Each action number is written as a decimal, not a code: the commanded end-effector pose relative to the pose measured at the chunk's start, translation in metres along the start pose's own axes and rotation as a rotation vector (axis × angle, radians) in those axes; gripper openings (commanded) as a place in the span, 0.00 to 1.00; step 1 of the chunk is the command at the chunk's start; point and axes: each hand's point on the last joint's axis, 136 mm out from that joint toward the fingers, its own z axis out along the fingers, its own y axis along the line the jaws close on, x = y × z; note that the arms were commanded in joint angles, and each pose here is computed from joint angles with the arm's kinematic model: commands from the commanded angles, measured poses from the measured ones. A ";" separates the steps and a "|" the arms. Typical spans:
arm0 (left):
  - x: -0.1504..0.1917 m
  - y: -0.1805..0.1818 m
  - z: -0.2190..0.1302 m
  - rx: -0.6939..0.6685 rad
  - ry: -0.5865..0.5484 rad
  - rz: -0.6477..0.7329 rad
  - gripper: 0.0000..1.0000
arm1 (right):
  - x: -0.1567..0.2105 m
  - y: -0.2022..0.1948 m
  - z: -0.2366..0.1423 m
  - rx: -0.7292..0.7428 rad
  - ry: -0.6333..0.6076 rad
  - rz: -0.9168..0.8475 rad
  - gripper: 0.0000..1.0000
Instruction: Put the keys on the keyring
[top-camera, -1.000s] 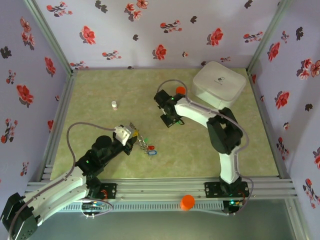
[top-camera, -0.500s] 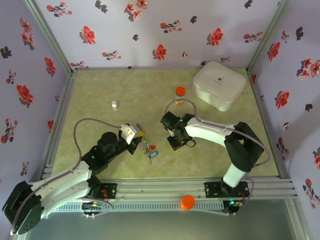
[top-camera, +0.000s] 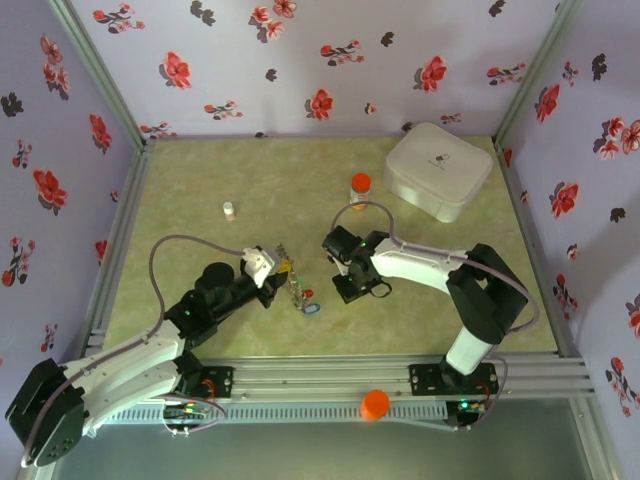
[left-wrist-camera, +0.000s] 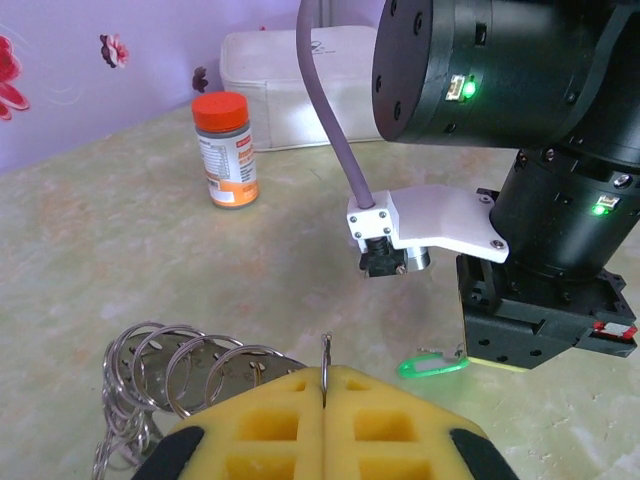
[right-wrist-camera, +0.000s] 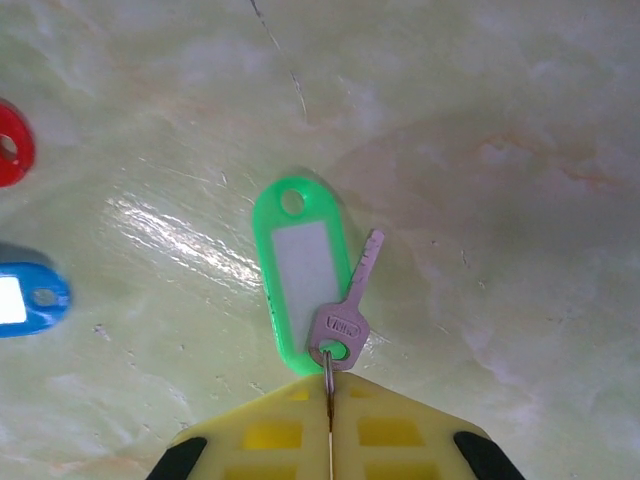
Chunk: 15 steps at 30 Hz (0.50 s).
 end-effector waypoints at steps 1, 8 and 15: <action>-0.039 -0.006 -0.002 0.026 -0.118 0.014 0.00 | 0.008 0.002 0.007 -0.010 0.025 0.013 0.08; -0.038 -0.007 -0.003 0.028 -0.118 0.014 0.00 | 0.012 0.001 0.014 -0.006 0.050 0.016 0.10; -0.039 -0.007 -0.003 0.030 -0.122 0.020 0.00 | 0.013 0.000 0.015 0.003 0.056 0.017 0.15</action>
